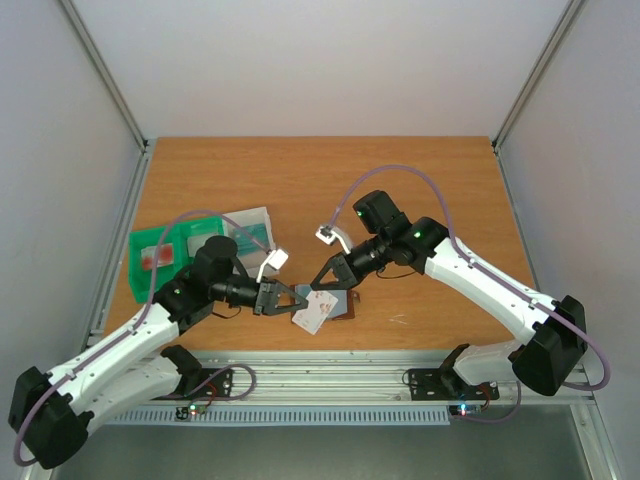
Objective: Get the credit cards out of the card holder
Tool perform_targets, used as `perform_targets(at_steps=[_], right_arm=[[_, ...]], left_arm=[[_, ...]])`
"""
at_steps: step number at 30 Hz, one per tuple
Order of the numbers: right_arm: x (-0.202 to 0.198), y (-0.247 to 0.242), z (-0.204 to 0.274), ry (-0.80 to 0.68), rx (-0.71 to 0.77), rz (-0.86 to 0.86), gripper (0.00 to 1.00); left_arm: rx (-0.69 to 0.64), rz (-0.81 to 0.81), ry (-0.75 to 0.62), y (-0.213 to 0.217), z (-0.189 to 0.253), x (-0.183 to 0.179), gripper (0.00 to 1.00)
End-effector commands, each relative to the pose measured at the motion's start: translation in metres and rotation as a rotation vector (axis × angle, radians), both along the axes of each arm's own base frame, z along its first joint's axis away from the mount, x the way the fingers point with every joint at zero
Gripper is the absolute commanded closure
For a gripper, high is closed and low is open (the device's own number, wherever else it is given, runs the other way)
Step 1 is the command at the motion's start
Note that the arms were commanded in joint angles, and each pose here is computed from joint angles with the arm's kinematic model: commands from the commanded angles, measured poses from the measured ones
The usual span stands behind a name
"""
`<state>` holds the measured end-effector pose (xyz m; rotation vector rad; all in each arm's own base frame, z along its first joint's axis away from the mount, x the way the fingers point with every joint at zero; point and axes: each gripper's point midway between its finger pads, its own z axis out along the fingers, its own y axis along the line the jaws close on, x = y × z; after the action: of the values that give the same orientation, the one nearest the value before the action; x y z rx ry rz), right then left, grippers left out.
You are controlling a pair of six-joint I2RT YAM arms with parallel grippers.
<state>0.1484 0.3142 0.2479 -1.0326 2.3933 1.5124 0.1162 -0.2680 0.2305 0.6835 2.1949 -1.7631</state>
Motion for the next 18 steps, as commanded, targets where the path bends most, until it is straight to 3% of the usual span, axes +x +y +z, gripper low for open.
perform_targets(at_steps=[1,4,9,13,18], right_arm=[[-0.011,0.003,0.011,0.002,0.041,0.05,0.98],[-0.011,0.003,0.012,0.003,0.049,0.05,0.99],[-0.009,0.004,0.018,-0.004,0.068,0.024,0.99],[-0.002,0.005,0.02,-0.012,0.073,-0.022,0.99],[0.016,0.007,0.026,-0.032,0.092,-0.151,0.99]], left_arm=[[-0.041,-0.006,-0.074,0.0,0.015,0.0,1.0],[-0.025,0.012,-0.073,0.001,0.013,0.002,0.99],[0.013,0.079,-0.11,0.005,0.014,0.01,0.8],[0.101,0.23,-0.161,0.02,0.012,0.028,0.44],[0.1,0.411,-0.206,0.039,0.027,0.043,0.19]])
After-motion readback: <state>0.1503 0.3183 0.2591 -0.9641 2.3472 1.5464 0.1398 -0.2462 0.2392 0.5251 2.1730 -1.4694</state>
